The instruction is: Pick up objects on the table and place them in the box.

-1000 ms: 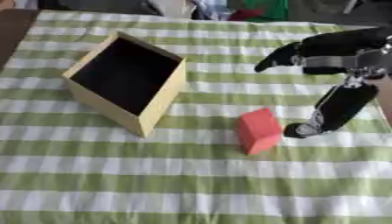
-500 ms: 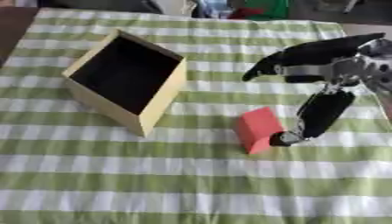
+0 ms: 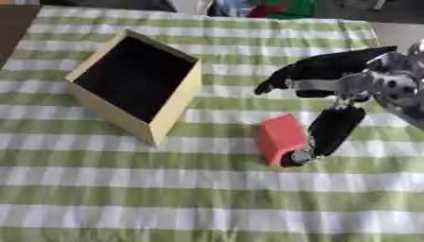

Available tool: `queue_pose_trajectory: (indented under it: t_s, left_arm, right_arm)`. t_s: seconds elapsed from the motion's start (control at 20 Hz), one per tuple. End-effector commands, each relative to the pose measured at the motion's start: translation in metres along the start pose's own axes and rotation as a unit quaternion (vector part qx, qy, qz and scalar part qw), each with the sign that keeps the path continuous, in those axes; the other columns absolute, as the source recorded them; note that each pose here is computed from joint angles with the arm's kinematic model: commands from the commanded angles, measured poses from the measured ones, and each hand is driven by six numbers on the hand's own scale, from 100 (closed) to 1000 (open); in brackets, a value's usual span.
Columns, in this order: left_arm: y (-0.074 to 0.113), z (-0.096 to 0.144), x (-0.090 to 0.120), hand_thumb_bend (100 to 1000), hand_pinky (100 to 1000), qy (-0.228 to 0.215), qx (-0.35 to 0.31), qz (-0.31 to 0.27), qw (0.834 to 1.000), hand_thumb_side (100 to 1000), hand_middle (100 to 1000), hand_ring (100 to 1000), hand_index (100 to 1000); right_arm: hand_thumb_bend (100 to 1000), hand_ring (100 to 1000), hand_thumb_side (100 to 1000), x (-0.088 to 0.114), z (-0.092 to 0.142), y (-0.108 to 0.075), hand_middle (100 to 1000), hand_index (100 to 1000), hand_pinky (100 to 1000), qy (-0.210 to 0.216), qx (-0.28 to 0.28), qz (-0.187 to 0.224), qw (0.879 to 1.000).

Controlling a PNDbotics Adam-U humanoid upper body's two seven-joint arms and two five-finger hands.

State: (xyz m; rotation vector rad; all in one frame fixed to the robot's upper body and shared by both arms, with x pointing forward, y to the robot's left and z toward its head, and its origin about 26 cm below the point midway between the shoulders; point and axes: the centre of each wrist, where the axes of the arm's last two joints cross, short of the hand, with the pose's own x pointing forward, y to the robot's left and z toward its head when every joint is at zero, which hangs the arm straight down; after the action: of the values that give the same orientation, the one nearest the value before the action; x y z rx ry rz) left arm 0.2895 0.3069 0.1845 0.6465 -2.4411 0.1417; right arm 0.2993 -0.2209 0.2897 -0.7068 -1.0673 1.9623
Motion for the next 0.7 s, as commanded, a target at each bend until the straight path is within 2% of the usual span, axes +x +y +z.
queue_pose_trajectory:
  t_s: [0.05,0.7]
  left_arm:
    - [0.001,-0.006,0.006,170,1000,-0.015,-0.003,0.003,1.000,100,482,482,717]
    - [0.000,-0.005,0.006,165,1000,-0.012,-0.003,0.006,1.000,100,481,480,715]
  right_arm:
    - [571,1000,394,-0.002,0.000,-0.005,914,1000,1000,0.027,0.007,-0.007,1.000]
    - [554,1000,394,-0.022,-0.030,-0.001,902,1000,998,0.053,0.027,-0.005,0.998]
